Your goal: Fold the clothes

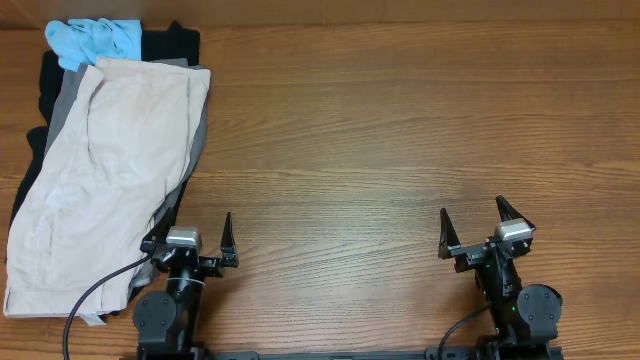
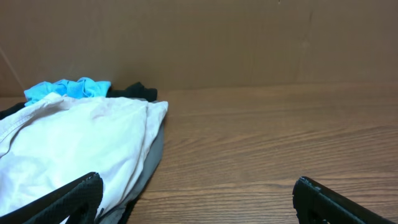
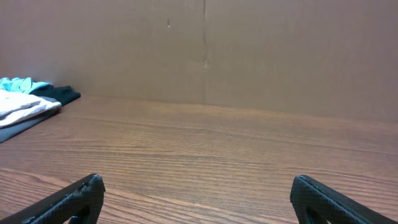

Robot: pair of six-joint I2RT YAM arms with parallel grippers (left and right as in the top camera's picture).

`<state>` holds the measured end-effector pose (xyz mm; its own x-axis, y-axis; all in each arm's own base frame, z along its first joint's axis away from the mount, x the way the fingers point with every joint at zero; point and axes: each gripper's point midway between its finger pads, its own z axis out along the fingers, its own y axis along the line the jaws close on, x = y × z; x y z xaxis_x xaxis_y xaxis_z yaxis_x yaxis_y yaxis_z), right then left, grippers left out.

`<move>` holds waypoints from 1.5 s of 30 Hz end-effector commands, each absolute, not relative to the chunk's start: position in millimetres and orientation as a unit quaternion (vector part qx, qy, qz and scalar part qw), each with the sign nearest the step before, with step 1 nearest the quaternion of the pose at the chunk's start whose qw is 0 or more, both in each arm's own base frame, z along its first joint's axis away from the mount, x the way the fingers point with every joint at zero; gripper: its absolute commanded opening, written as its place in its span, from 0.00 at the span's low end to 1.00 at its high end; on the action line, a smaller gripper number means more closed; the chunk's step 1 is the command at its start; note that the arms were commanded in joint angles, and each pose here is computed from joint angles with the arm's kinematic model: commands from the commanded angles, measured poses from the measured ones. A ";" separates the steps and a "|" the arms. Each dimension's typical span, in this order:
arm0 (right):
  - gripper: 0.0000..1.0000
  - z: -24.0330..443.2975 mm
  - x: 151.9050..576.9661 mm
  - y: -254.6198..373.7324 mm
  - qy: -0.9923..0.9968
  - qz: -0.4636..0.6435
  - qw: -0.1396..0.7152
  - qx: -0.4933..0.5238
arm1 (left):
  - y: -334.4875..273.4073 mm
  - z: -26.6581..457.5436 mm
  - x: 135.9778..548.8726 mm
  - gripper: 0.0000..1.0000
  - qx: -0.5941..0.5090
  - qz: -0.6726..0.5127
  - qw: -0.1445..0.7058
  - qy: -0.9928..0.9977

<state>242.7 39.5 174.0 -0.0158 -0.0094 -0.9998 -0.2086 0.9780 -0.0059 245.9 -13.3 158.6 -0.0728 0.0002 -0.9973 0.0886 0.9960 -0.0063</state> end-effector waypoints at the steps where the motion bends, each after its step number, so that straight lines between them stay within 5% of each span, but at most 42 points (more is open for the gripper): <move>1: 1.00 172.4 242.7 39.7 0.708 0.073 0.699 -0.074 | -12.3 158.3 245.8 1.00 0.026 -0.031 0.682 0.730; 45: 1.00 172.2 243.9 33.7 0.709 0.058 0.700 -0.064 | -10.8 158.7 245.9 1.00 0.026 -0.025 0.683 0.729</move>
<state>243.7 34.4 174.1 -0.0153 -0.0095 -0.9998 -0.1794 0.9838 -0.0066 246.0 -12.6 158.6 -0.0728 0.0002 -0.9973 0.0844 0.9964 -0.0060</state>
